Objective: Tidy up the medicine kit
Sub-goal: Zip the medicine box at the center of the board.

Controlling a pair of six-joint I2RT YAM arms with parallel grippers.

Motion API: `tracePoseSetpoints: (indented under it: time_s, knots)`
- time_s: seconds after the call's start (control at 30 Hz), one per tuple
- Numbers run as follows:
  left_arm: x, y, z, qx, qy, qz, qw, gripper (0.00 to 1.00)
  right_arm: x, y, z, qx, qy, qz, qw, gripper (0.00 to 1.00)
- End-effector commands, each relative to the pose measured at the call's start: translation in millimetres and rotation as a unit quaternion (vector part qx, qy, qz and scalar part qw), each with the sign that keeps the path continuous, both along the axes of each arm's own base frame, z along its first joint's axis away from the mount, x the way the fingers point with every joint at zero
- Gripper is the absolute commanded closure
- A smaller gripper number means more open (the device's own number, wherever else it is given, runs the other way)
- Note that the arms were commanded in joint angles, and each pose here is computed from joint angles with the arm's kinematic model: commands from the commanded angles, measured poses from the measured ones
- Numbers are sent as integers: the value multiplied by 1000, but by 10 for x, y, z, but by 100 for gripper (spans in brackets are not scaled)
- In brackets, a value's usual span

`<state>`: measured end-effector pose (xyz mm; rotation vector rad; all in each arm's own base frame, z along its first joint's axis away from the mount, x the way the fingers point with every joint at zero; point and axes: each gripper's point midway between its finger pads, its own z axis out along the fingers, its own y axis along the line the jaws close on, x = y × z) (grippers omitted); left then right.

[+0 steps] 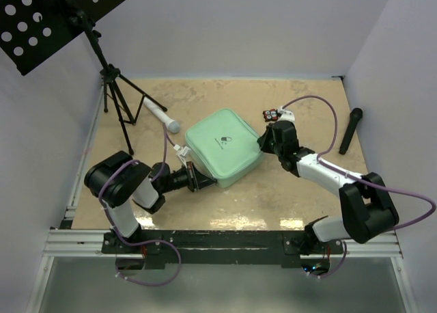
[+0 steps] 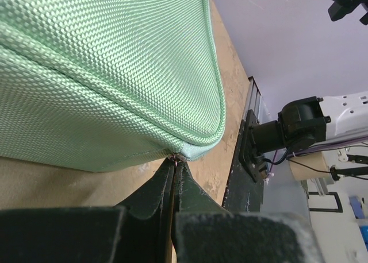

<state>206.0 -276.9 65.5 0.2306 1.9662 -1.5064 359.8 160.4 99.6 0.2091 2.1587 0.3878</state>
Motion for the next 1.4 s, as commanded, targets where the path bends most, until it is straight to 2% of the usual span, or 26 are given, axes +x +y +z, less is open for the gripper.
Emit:
tracePoseSetpoints:
  time_s: [0.0, 0.23, 0.4, 1.03, 1.17, 1.2, 1.3, 1.37]
  knots:
    - [91, 14, 766, -106, -179, 7, 978, 100, -200, 44, -253, 22, 46, 8, 999, 100]
    - [382, 11, 865, -121, -187, 20, 975, 100, -387, 150, -254, 100, 51, 18, 994, 100]
    - [404, -22, 844, -121, -185, 15, 975, 100, -466, 254, -231, 150, 55, 25, 987, 100]
    - [-118, 127, 560, -80, -147, 10, 986, 100, -407, 232, -151, 168, 46, -1, 985, 100]
    - [-132, 161, 520, -73, -143, 17, 987, 100, -289, 112, 180, 130, -11, -4, 991, 100]
    - [-126, 159, 527, -74, -144, 18, 987, 100, -265, 79, 294, 122, -28, -5, 992, 90]
    - [-126, 154, 539, -76, -144, 17, 987, 100, -157, -18, 701, 108, -82, -21, 991, 51]
    - [-115, 150, 549, -77, -145, 17, 986, 100, -61, -13, 863, 99, -104, -19, 989, 41]
